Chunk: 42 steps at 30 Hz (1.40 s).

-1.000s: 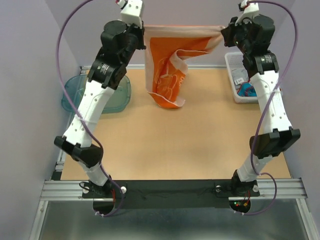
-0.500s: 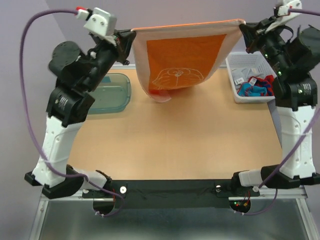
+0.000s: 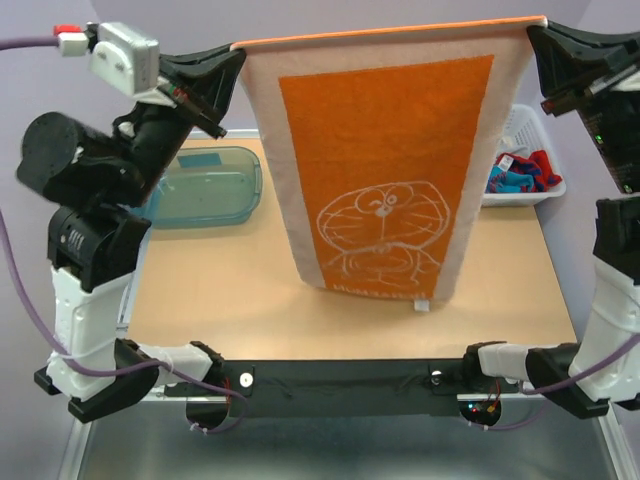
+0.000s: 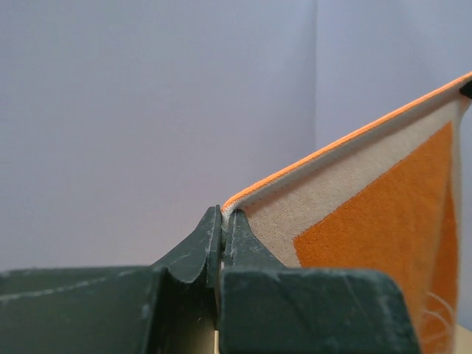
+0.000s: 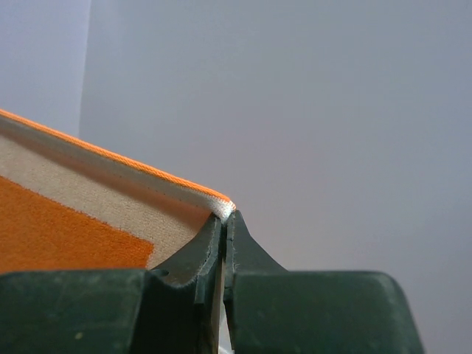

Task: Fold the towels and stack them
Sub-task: Flatten out the crumpled towel, then fold the towel

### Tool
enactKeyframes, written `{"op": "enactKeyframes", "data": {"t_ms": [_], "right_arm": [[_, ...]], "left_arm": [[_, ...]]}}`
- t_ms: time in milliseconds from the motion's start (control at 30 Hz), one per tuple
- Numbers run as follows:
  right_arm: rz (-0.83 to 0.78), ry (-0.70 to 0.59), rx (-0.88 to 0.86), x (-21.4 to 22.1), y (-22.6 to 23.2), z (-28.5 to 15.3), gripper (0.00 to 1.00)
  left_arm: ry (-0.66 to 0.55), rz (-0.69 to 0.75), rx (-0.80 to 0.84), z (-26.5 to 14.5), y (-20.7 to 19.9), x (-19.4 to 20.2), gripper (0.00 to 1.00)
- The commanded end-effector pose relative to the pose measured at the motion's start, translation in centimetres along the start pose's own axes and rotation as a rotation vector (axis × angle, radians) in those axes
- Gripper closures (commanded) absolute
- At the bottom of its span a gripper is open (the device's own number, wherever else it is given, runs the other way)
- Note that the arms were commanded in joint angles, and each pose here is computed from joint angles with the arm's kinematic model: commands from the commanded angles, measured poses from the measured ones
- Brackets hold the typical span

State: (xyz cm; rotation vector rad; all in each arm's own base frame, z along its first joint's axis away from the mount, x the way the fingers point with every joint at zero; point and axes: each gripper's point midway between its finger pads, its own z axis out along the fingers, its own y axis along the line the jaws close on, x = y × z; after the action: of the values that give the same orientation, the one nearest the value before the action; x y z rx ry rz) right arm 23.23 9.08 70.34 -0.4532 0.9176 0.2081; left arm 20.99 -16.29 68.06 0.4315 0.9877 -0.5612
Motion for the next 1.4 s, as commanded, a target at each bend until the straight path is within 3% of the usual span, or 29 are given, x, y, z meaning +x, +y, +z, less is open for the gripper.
{"op": "enactKeyframes", "data": {"t_ms": [0,167,333,500,633,900,1133,1367], "right_arm": [[-0.016,0.089,0.218,5.5,-5.4,3.2,1.0],[0.011,0.204,0.287,13.4,-7.6,6.2,0.99],[0.017,0.387,0.376,26.1,-9.9,8.6,0.99],[0.033,0.481,0.379,35.8,-10.2,10.4,1.0],[0.051,0.538,0.353,42.8,-9.6,11.5,1.0],[0.054,0.612,0.328,49.4,-8.7,10.8,1.0],[0.033,0.703,0.244,53.5,-6.4,8.0,1.0],[0.033,0.771,0.228,54.7,-5.3,5.3,1.0]], "left_arm": [[-0.051,0.041,-0.32,1.0,6.2,-0.9,1.0],[0.117,0.039,-0.418,6.2,11.2,8.6,1.0],[0.264,0.022,-0.461,10.8,15.9,20.0,1.0],[0.338,0.041,-0.492,13.7,20.0,29.2,1.0],[0.369,0.076,-0.509,14.7,22.2,33.9,1.0],[0.389,0.061,-0.49,15.2,23.2,39.1,1.0],[0.497,0.047,-0.458,12.8,22.3,43.9,1.0],[0.588,0.027,-0.412,9.7,20.4,45.9,1.0]]}}
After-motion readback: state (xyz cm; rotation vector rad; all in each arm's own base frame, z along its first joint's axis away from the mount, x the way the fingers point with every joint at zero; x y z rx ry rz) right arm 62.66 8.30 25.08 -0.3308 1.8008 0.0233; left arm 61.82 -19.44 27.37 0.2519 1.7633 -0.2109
